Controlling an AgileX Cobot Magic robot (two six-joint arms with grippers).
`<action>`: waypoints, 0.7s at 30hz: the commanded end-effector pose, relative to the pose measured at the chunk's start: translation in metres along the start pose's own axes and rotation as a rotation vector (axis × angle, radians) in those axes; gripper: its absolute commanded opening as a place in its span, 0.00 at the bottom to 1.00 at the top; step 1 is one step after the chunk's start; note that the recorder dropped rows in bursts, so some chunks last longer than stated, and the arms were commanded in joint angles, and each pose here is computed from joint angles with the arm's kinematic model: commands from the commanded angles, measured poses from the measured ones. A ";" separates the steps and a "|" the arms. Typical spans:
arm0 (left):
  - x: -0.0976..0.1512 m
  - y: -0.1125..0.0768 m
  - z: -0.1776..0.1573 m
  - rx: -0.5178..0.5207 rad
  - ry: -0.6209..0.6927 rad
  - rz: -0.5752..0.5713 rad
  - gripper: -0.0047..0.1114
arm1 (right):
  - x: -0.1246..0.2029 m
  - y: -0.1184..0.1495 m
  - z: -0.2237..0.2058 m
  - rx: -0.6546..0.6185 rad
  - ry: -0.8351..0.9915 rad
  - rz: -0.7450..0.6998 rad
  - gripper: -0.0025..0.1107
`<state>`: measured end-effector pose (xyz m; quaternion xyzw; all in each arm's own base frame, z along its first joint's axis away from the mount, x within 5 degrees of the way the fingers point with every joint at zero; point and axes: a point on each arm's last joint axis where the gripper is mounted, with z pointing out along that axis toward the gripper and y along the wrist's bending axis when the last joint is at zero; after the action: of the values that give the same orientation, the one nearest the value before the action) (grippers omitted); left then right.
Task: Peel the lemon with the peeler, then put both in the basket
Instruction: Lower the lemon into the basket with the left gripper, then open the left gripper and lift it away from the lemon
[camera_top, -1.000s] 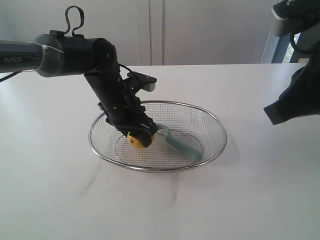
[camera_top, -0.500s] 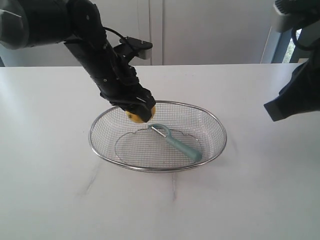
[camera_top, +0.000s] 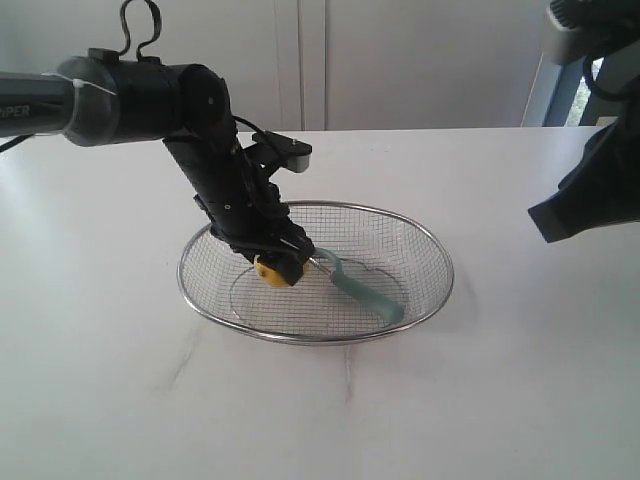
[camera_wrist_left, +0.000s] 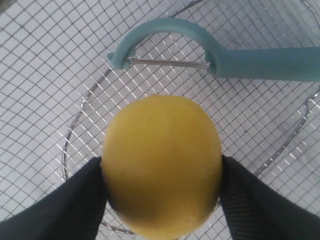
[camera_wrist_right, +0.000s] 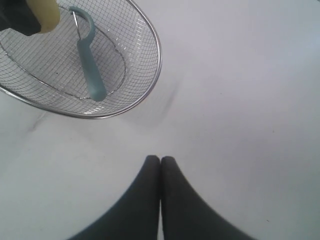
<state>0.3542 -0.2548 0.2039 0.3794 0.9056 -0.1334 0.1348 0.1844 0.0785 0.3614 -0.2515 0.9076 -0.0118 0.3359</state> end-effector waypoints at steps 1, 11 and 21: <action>0.001 0.000 0.008 0.021 0.016 -0.018 0.61 | 0.001 -0.001 -0.001 0.008 -0.006 0.001 0.02; 0.003 0.001 0.014 0.026 0.033 0.026 0.61 | 0.001 -0.001 -0.001 0.008 -0.006 0.001 0.02; 0.003 0.001 0.014 0.027 0.037 0.026 0.81 | 0.001 -0.001 -0.001 0.008 -0.002 0.001 0.02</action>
<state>0.3564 -0.2573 0.1873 0.3954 0.9008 -0.1333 0.1203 0.1844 0.0784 0.3615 -0.2516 0.9076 -0.0122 0.3359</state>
